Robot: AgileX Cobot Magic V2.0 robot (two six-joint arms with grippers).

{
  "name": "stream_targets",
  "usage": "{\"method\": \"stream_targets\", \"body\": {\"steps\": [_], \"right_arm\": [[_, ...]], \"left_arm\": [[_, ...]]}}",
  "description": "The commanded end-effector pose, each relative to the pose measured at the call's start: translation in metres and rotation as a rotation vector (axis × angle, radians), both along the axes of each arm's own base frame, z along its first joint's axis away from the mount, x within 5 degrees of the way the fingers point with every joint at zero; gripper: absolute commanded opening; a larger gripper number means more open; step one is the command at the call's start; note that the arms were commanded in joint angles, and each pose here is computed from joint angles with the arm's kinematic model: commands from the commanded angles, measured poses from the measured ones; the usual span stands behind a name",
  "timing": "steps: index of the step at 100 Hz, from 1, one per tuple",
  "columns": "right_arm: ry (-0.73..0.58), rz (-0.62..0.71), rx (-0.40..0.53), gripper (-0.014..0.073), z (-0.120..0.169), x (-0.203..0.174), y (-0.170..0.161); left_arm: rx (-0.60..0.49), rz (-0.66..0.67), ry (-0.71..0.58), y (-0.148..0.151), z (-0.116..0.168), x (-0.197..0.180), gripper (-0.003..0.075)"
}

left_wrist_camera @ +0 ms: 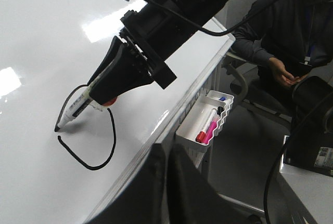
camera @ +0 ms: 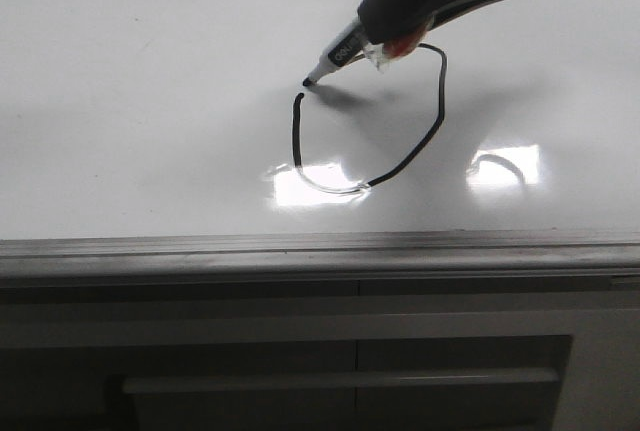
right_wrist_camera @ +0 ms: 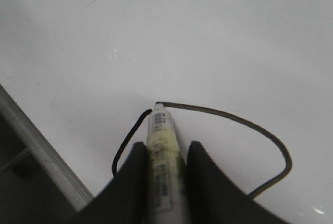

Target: Write number 0 on whiteboard

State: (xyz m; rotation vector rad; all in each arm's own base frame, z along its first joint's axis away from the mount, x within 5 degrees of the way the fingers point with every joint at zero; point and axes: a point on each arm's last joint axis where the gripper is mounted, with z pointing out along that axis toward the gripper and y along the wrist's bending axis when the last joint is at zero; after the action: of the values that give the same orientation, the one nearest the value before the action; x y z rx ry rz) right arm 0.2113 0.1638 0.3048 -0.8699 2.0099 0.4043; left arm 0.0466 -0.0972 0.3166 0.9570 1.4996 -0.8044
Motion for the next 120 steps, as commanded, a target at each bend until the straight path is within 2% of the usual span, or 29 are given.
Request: {"method": "stream_targets", "body": {"steps": [1,38,40,41,51,71,84,99,112,120], "right_arm": [[-0.021,-0.003,0.002,-0.0047,0.004,0.004,0.002],[0.009,0.012,-0.012,-0.0047,0.004,0.002,0.002],[0.002,0.016,-0.007,-0.0047,0.007,0.000,0.002],[-0.002,0.017,-0.004,-0.0047,0.009,0.000,0.001],[-0.071,0.047,0.048,-0.0047,0.042,-0.010,0.001],[-0.285,0.091,0.170,-0.0047,0.130,-0.038,-0.012],[-0.359,0.095,0.204,-0.0047,0.156,-0.052,-0.023],[-0.361,0.106,0.204,-0.0047,0.161,-0.062,-0.030],[-0.281,0.143,0.142,-0.0047,0.152,-0.066,-0.030],[-0.241,0.168,0.103,-0.0047,0.147,-0.068,-0.029]], "left_arm": [[-0.102,-0.025,-0.032,-0.001,0.018,-0.002,-0.0020],[-0.102,-0.025,-0.032,-0.001,0.018,-0.002,-0.0020],[-0.102,-0.025,-0.032,-0.001,0.018,-0.002,-0.0020],[-0.104,-0.154,-0.025,-0.006,0.018,-0.015,-0.0020],[-0.106,-0.154,-0.020,-0.006,0.018,-0.015,-0.0020],[-0.107,-0.154,-0.012,-0.006,0.017,-0.015,-0.0020],[-0.107,-0.154,-0.012,-0.006,0.017,-0.015,-0.0020],[-0.130,-0.161,-0.029,-0.006,0.020,-0.016,-0.0020],[-0.184,-0.172,-0.087,-0.005,0.032,-0.017,-0.0020],[-0.180,-0.161,-0.116,-0.002,0.042,-0.017,-0.0017]]}}
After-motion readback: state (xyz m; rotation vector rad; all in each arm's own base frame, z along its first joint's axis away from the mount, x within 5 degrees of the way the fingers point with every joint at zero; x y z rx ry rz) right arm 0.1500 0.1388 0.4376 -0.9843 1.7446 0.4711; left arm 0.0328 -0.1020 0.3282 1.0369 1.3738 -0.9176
